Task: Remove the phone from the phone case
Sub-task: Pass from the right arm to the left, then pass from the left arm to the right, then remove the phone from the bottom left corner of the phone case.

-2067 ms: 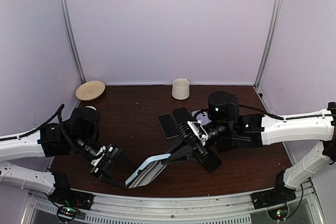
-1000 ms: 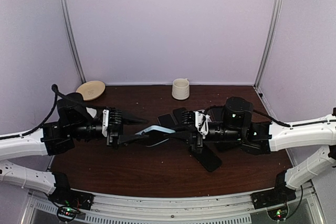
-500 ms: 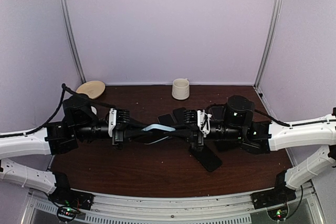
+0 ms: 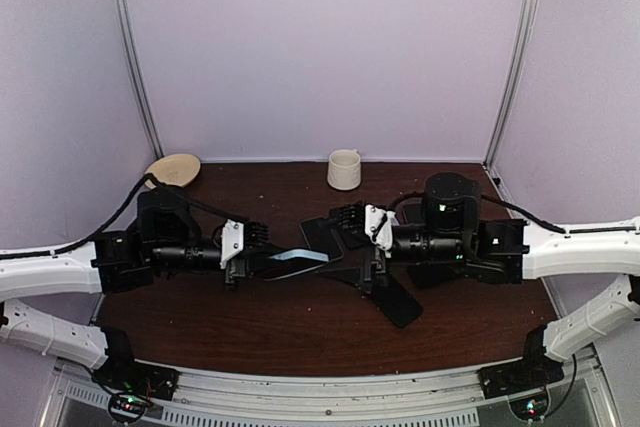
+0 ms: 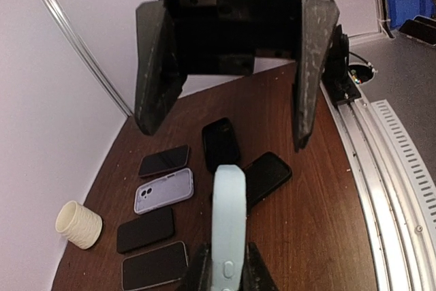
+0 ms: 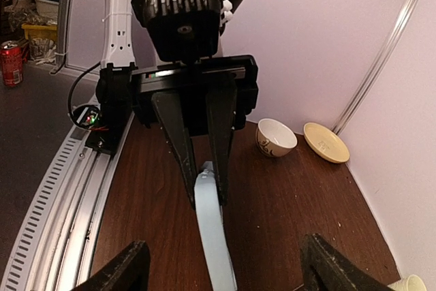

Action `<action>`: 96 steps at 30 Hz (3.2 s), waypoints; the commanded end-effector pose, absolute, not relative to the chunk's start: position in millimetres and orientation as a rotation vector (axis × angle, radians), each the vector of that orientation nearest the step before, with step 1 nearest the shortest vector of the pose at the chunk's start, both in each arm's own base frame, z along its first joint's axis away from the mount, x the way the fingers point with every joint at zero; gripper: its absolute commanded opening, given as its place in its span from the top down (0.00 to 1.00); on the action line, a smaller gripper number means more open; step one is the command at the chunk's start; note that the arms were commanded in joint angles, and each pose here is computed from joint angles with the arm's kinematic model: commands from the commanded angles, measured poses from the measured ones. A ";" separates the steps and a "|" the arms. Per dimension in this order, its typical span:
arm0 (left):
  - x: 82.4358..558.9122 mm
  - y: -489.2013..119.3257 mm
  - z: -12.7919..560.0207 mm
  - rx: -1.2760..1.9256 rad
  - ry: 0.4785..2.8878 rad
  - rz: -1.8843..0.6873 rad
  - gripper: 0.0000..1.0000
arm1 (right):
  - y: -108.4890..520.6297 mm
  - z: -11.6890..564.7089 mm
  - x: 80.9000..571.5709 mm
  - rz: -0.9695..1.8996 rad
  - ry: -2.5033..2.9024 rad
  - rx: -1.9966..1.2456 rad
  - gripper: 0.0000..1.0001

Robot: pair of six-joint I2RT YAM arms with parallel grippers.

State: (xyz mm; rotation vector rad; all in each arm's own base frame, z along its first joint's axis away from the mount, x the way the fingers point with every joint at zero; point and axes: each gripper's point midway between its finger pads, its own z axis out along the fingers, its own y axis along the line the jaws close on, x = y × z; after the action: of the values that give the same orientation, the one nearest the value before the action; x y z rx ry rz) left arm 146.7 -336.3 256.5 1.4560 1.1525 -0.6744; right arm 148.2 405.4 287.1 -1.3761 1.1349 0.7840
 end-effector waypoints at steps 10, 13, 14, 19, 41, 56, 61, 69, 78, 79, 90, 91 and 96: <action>166.3 -341.0 272.4 1.432 1.158 -0.577 1.00 | 411.2 248.8 150.1 0.534 1.363 -1.605 0.36; 165.8 -341.0 273.1 1.432 1.156 -0.581 1.00 | 420.9 243.9 154.8 0.508 1.365 -1.613 0.40; 165.1 -340.7 273.2 1.433 1.155 -0.583 1.00 | 423.5 243.5 157.1 0.498 1.364 -1.606 0.41; 162.6 -339.1 275.3 1.433 1.147 -0.590 1.00 | 436.4 241.4 160.8 0.489 1.354 -1.605 0.50; 155.5 -326.2 267.2 1.513 1.154 -0.534 0.43 | 437.2 258.6 176.7 0.465 1.354 -1.378 1.00; 196.2 -272.9 307.6 1.273 1.192 -0.487 0.32 | 378.7 321.3 197.0 0.691 1.329 -1.078 1.00; 185.5 -268.9 325.4 1.252 1.098 -0.575 0.38 | 361.9 343.8 184.9 0.845 1.239 -1.069 1.00; 163.4 -272.0 336.8 1.270 1.007 -0.759 0.39 | 355.8 369.0 144.0 1.048 1.037 -1.134 1.00; 123.1 -276.4 334.5 1.394 0.899 -0.990 0.42 | 356.0 380.9 117.9 1.167 0.880 -1.187 1.00; 116.5 -276.1 334.9 1.413 0.879 -1.029 0.43 | 356.6 381.9 117.7 1.170 0.874 -1.188 1.00; 98.8 -279.8 337.4 1.453 0.846 -1.218 0.55 | 367.4 391.8 112.6 1.203 0.812 -1.219 1.00; 98.1 -280.5 337.3 1.452 0.846 -1.228 0.56 | 368.0 393.0 112.6 1.201 0.809 -1.215 1.00; 93.1 -282.2 335.5 1.467 0.846 -1.261 0.62 | 372.3 395.4 113.0 1.185 0.794 -1.215 1.00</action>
State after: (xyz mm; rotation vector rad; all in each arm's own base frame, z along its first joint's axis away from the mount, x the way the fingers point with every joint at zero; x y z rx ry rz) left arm 103.6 -282.7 330.2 1.4464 0.9034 -1.2196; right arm 119.6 375.6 346.2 -1.2703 0.9710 1.2092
